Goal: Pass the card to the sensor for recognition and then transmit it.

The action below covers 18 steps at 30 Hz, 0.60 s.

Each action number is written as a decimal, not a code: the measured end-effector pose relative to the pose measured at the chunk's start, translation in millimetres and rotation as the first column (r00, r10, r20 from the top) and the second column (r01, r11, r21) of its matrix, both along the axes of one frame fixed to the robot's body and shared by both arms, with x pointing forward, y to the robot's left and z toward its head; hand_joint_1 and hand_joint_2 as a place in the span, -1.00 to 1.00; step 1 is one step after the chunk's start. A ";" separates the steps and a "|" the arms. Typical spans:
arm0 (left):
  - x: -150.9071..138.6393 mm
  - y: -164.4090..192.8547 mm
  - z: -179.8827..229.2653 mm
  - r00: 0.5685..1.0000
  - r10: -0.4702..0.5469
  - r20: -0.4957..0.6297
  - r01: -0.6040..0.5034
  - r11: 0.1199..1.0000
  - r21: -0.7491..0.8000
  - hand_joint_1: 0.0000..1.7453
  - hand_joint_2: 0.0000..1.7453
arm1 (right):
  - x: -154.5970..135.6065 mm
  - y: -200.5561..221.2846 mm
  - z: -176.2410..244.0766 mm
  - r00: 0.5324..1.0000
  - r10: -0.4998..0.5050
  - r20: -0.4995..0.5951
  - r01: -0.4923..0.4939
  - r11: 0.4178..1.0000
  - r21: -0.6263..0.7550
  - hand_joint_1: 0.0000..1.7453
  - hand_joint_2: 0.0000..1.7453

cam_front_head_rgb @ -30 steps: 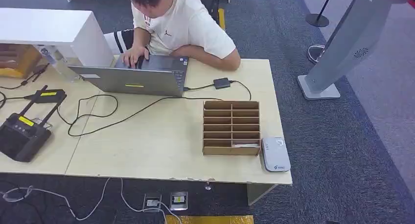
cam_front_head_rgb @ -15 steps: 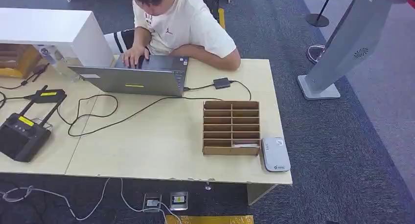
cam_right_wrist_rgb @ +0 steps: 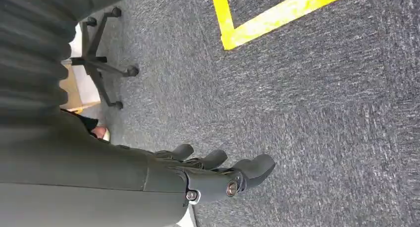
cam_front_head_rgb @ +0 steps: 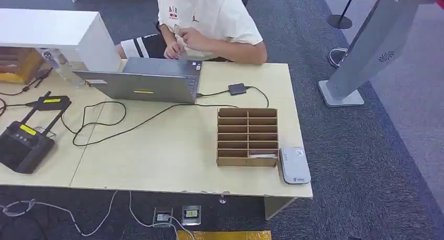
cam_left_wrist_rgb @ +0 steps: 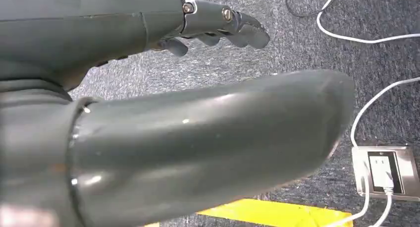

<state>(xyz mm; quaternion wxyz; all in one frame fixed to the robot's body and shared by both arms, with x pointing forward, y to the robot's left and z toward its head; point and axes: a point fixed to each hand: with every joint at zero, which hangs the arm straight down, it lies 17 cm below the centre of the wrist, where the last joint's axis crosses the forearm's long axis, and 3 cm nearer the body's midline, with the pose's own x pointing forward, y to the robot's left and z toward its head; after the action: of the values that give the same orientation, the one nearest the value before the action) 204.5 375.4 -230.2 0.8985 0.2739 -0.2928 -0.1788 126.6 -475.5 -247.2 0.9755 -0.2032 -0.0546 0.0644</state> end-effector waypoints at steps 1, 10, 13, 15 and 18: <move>-0.1 0.0 -0.1 1.000 0.000 0.000 0.000 1.000 0.000 -1.00 -1.00 | 0.0 0.5 -0.1 1.000 0.000 0.000 0.000 1.000 0.001 -1.00 1.00; 0.3 -0.2 0.0 1.000 -0.001 0.000 0.001 1.000 -0.001 -1.00 -1.00 | 0.6 3.8 -0.9 1.000 -0.001 0.003 0.001 1.000 0.006 -1.00 1.00; 0.4 -0.5 0.1 1.000 -0.001 0.000 0.001 1.000 -0.001 -1.00 -1.00 | 1.2 4.0 -0.9 1.000 0.000 0.007 0.000 1.000 0.007 -1.00 1.00; 0.5 -0.5 0.1 1.000 -0.001 0.001 0.001 1.000 -0.001 -1.00 -1.00 | 1.2 3.8 -0.9 1.000 0.000 0.007 0.000 1.000 0.006 -1.00 1.00; 0.6 -0.6 0.1 1.000 -0.001 0.001 0.001 1.000 -0.002 -1.00 -1.00 | 1.3 3.3 -0.7 1.000 -0.001 0.008 0.001 1.000 0.005 -1.00 1.00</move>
<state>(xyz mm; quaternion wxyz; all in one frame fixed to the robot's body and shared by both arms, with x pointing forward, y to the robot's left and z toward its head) 205.0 374.7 -230.1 0.8985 0.2732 -0.2935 -0.1788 128.0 -472.2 -247.9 0.9758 -0.2012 -0.0583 0.0629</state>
